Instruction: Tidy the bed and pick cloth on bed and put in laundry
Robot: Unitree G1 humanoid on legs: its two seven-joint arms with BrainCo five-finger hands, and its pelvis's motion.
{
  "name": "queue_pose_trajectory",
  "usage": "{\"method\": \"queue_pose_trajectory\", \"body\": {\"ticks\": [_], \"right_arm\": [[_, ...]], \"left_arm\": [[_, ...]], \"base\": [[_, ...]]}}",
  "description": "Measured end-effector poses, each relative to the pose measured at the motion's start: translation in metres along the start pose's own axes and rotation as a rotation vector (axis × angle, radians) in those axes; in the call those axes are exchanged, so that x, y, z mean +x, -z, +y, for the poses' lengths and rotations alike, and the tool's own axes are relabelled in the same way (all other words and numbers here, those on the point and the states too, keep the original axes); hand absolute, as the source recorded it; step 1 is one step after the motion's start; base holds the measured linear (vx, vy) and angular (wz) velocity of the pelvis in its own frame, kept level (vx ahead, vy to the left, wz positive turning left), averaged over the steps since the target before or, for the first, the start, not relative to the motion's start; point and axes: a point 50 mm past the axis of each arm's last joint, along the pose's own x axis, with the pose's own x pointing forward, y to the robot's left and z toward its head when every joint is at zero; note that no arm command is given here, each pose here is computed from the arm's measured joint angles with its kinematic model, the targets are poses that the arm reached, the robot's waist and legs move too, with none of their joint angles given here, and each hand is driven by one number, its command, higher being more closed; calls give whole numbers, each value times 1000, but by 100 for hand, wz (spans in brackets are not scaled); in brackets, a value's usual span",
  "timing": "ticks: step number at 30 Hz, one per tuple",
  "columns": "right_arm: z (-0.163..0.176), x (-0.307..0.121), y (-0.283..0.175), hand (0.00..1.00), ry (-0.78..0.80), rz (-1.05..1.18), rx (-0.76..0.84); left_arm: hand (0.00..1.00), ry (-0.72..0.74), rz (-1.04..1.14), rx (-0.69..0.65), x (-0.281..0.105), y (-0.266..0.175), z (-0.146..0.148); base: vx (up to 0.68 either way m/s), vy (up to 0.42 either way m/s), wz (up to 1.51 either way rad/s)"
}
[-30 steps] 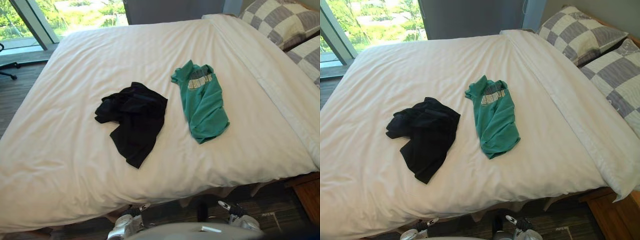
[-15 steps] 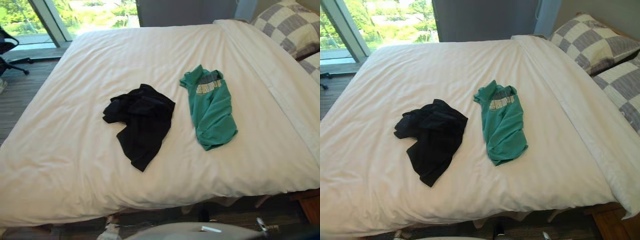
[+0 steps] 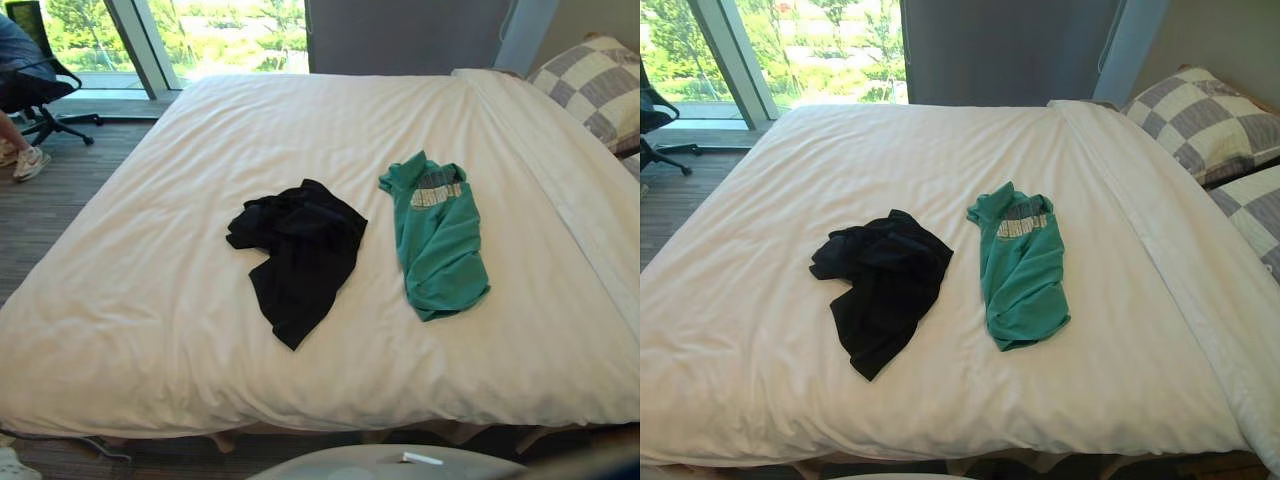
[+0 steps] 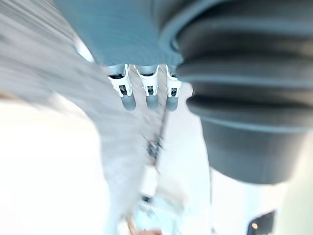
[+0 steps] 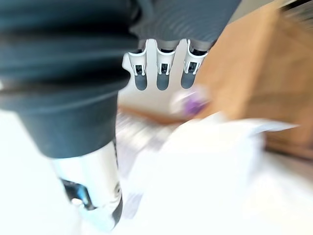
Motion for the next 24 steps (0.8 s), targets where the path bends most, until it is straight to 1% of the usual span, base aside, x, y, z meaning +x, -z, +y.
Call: {"method": "queue_pose_trajectory", "body": {"ticks": [1,2,3,4,5,7,8,9,10,12,13,15,17,19,20,21,24], "right_arm": [[13,2,-21,0,-69,-84,-35],[19,3,-32,0,-101,-124,-40],[32,0,-47,0,-161,-184,-44],[46,-5,-57,0,-228,-230,-52],[54,-8,-64,0,-270,-265,-68],[75,-17,-82,0,-368,-339,-84],[86,-23,-89,0,-424,-364,-94],[94,-28,-91,0,-465,-378,-102],[113,-39,-96,0,-553,-403,-110],[140,-57,-91,0,-681,-401,-113],[154,-72,-80,0,-751,-379,-107],[166,-85,-67,0,-815,-354,-125],[182,-106,-55,0,-905,-350,-165],[190,-118,-56,0,-957,-390,-187],[192,-121,-56,0,-971,-400,-191],[197,-130,-54,0,-1004,-407,-188],[205,-148,-61,0,-1078,-476,-195]], "left_arm": [[0,74,-59,37,-2,-10,-16],[0,123,-92,65,-5,-13,-26],[0,191,-267,240,-14,-23,-45],[0,249,-547,355,-34,-40,-64],[0,339,-708,377,-52,-52,-84],[0,531,-910,407,-86,-67,-123],[0,607,-933,430,-98,-64,-138],[0,650,-932,450,-104,-60,-147],[0,733,-904,524,-114,-44,-163],[0,840,-824,655,-128,-11,-180],[0,902,-773,742,-143,16,-189],[0,958,-736,831,-157,42,-194],[0,1053,-707,993,-180,81,-198],[0,1127,-695,1069,-202,104,-199],[0,1144,-692,1095,-207,111,-199],[0,1166,-675,1150,-215,123,-196],[0,1158,-643,1245,-224,138,-191]], "base": [[2,6,-3],[-11,0,-9],[-13,-20,-14],[-9,-28,-12],[-20,-35,-9],[-49,-16,-7],[-43,-2,-19],[-60,-5,-28],[-79,-11,-38],[-120,-31,-59],[-136,-48,-66],[-117,-40,-52],[-98,-26,-49],[-93,-11,-42],[-89,12,-31],[-72,30,-15],[-36,22,-4]]}}
